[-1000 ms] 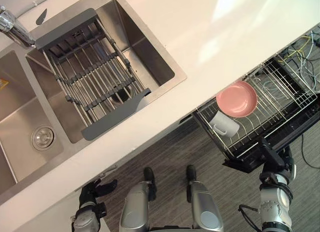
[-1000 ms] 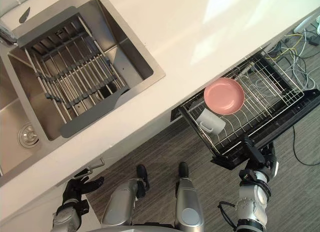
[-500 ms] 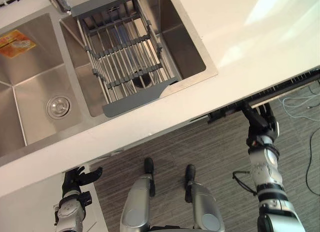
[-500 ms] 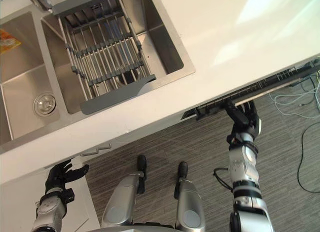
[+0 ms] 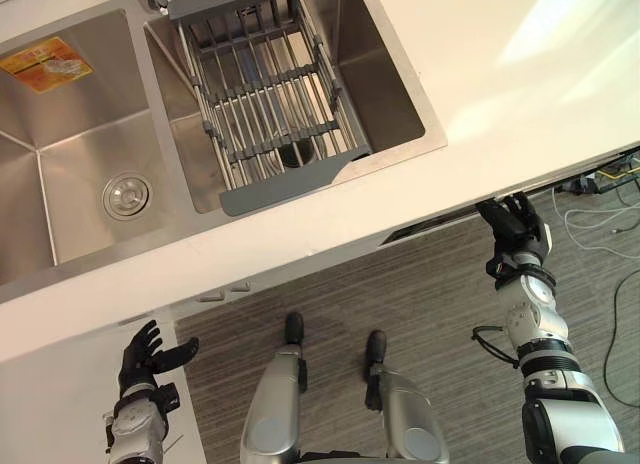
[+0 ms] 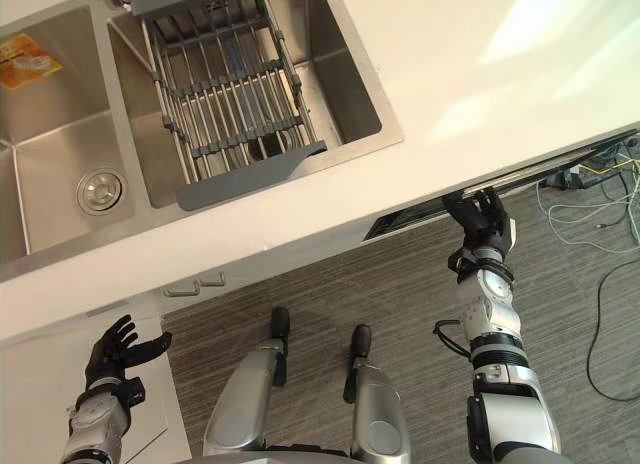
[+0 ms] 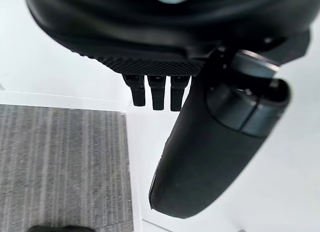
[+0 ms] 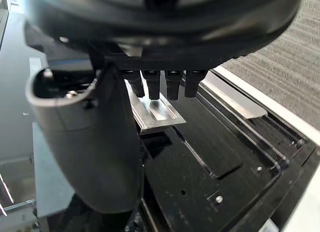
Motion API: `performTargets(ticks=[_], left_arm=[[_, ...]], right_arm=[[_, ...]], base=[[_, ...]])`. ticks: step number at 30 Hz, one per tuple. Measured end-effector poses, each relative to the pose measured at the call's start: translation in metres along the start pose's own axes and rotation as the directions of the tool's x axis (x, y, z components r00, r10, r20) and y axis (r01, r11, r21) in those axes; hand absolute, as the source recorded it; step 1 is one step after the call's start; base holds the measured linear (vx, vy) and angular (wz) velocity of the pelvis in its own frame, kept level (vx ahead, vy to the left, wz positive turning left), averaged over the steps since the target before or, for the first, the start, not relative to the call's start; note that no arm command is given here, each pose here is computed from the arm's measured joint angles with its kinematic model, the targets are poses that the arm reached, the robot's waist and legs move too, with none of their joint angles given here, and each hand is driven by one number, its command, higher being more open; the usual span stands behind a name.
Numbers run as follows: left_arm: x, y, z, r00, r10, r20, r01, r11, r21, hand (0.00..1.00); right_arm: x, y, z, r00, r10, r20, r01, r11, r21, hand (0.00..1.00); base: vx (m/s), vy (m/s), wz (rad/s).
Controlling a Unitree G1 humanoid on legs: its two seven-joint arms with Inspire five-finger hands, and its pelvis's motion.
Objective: Walk over to the sink, pick up the cup, carry it to the dishwasher, place the cup inside the dishwasher, then close the dishwasher door
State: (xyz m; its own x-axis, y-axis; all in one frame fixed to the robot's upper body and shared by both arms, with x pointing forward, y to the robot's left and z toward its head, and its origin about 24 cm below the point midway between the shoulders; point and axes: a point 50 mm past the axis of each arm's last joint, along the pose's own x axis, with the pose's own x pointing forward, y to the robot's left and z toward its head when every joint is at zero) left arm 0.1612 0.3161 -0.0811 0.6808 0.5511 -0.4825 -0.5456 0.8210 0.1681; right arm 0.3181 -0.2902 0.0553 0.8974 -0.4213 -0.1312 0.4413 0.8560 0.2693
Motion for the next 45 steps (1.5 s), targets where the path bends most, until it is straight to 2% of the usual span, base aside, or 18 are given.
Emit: performTargets(ticks=[4, 10, 17, 29, 41, 45], left_arm=[[-0.001, -0.006, -0.004, 1.000, -0.014, -0.012, 0.014, 1.000, 0.003, 0.90], [-0.007, -0.014, -0.019, 0.997, -0.047, -0.062, 0.050, 0.997, 0.055, 0.90], [-0.015, -0.018, -0.033, 0.991, -0.077, -0.111, 0.088, 0.992, 0.092, 0.90], [-0.019, -0.012, -0.044, 0.986, -0.065, -0.156, 0.082, 0.992, 0.101, 0.90], [-0.021, -0.010, -0.047, 0.984, -0.064, -0.164, 0.082, 0.991, 0.105, 0.90], [-0.021, -0.011, -0.047, 0.984, -0.069, -0.164, 0.087, 0.990, 0.109, 0.90]], right_arm=[[-0.005, -0.008, -0.008, 1.000, 0.005, -0.013, -0.006, 0.996, -0.084, 0.90], [-0.030, -0.046, -0.037, 0.995, -0.051, -0.087, 0.025, 0.961, -0.276, 0.90], [-0.065, -0.077, -0.070, 0.976, -0.117, -0.185, 0.055, 0.950, -0.307, 0.90], [-0.072, -0.068, -0.086, 0.967, -0.130, -0.219, 0.079, 0.970, -0.230, 0.90], [-0.062, -0.055, -0.080, 0.973, -0.118, -0.199, 0.066, 0.966, -0.251, 0.90], [-0.054, -0.047, -0.078, 0.971, -0.129, -0.203, 0.094, 0.980, -0.173, 0.90]], base=[[0.03, 0.010, 0.04], [0.04, 0.013, 0.06], [0.04, -0.015, 0.09], [0.00, 0.000, 0.00], [0.00, -0.003, 0.02], [-0.02, -0.008, 0.12]])
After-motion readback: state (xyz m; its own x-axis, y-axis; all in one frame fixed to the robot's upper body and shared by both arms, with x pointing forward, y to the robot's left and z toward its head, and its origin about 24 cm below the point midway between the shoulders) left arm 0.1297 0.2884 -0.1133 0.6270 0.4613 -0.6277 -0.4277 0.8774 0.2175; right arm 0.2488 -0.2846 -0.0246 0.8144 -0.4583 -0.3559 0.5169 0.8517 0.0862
